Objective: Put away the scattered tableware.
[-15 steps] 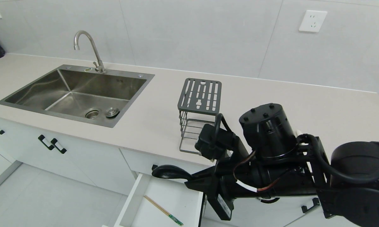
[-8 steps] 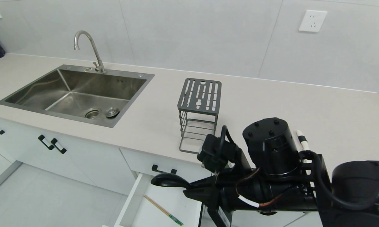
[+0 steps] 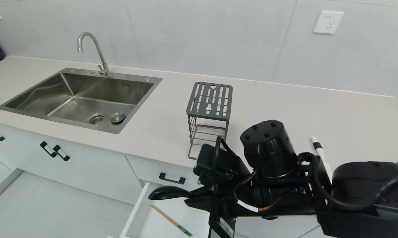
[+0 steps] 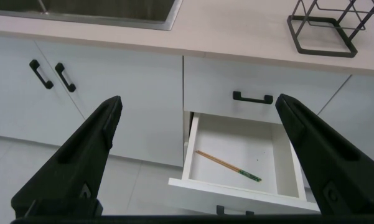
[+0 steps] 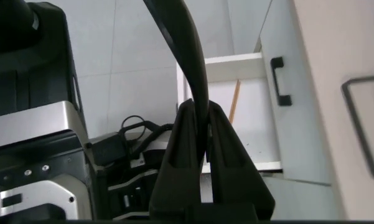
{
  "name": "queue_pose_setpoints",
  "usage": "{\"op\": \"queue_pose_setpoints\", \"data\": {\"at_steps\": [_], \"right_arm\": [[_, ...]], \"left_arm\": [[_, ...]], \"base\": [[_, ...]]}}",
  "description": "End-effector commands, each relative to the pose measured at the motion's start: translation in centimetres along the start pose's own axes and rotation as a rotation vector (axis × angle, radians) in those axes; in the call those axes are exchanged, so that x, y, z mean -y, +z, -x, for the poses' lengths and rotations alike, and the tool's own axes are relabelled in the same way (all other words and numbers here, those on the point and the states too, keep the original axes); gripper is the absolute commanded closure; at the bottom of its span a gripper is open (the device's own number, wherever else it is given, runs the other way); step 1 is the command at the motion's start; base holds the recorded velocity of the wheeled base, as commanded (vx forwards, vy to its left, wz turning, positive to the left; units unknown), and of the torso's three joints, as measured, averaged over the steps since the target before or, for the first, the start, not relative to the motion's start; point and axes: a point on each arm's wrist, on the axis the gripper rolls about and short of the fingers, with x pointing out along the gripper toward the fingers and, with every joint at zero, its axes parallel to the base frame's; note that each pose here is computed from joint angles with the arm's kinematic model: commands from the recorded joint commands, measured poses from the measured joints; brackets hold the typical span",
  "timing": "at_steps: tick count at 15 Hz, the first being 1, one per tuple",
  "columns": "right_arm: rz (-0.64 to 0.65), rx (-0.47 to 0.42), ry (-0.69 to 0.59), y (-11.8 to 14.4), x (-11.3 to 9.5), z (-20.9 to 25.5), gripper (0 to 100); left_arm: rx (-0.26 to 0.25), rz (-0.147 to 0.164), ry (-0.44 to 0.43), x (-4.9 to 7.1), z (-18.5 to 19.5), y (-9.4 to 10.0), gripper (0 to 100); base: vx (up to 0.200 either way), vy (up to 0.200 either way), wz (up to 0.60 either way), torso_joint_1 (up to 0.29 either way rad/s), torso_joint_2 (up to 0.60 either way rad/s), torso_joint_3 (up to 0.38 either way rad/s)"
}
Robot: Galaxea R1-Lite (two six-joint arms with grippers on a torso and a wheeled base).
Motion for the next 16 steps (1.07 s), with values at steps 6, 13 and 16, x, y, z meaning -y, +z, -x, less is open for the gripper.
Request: {"op": "queue_pose_setpoints", "data": {"at_steps": [6, 13, 16], "right_arm": [[0.007, -0.025, 0.002, 0.3, 0.6, -1.6, 100], [0.122, -0.028, -0.01, 0.9, 2.2, -4.0, 100], [0.132, -0.01, -0.016, 1.9, 2.8, -4.9, 100]], "left_arm": [[-0.001, 0.0, -0.001, 0.0, 0.0, 0.0, 0], [-0.001, 0.0, 0.0, 0.0, 0.0, 0.0, 0], [-0.001, 0.0, 0.0, 0.0, 0.0, 0.0, 0]], "base": [[0.0, 0.0, 0.0, 0.0, 0.0, 0.0], [0.0, 0.0, 0.0, 0.0, 0.0, 0.0], [0.0, 0.0, 0.0, -0.152, 0.3, 0.154]]}}
